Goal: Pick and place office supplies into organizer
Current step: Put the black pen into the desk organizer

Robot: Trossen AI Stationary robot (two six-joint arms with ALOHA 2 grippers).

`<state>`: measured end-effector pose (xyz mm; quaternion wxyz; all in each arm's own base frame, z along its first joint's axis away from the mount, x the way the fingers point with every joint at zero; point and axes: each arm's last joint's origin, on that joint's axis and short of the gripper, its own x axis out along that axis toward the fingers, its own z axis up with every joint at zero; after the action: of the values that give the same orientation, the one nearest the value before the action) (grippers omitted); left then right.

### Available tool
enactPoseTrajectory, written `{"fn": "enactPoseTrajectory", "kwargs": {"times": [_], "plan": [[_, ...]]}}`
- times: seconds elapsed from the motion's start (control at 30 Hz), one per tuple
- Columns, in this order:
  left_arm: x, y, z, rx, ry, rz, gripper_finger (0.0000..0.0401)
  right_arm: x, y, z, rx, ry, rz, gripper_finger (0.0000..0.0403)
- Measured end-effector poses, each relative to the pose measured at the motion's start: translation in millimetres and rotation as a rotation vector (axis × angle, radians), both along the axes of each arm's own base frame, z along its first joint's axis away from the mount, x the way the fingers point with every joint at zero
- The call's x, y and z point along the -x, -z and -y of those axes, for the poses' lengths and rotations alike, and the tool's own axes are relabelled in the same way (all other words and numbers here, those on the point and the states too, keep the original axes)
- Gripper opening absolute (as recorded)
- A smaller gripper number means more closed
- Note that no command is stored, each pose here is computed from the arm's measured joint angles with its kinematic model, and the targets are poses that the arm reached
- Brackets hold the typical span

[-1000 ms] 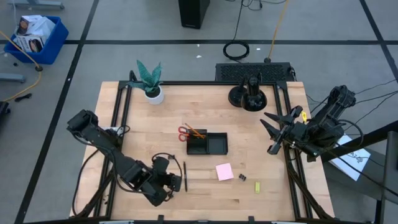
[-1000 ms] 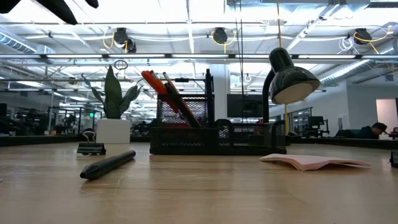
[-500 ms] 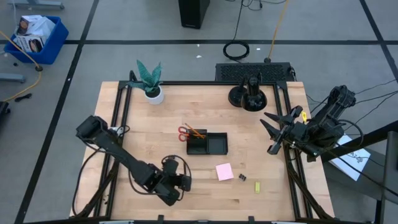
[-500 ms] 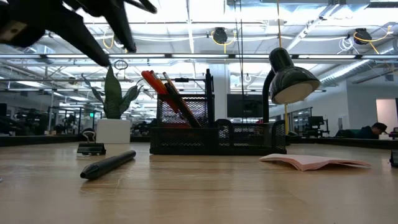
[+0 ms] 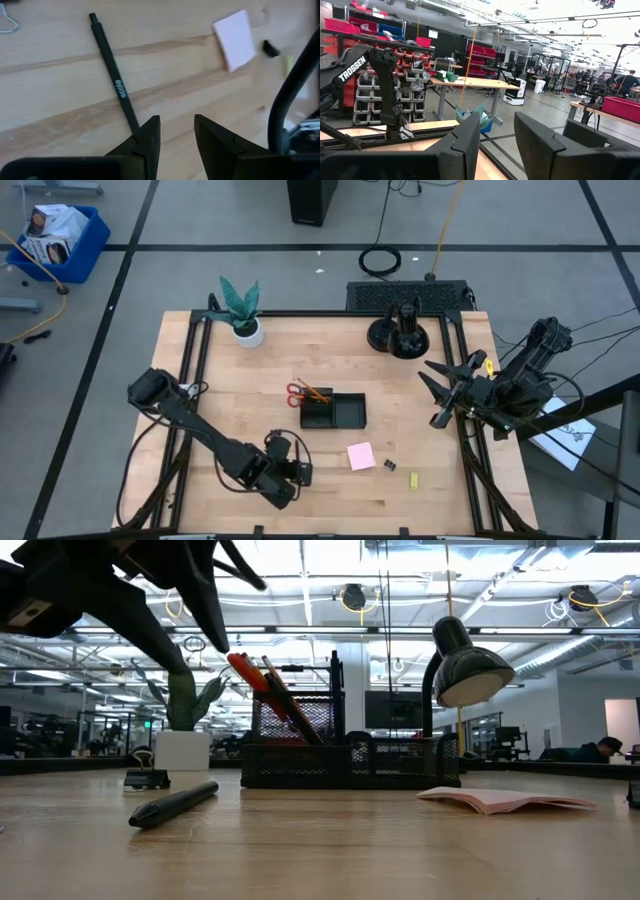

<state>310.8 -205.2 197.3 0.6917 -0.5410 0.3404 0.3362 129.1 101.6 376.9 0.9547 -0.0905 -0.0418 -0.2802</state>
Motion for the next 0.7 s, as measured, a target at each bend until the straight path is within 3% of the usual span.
{"fn": "enactPoseTrajectory", "kwargs": {"times": [0.33,0.7], "plan": [[-3,18,-6,-0.003,-0.019,-0.101,0.0124,0,0,0,0.005,0.001,-0.003,0.0116],[-10,21,-14,0.011,-0.054,-0.112,0.0124,0,0,0,0.004,0.001,-0.003,0.0116]]}}
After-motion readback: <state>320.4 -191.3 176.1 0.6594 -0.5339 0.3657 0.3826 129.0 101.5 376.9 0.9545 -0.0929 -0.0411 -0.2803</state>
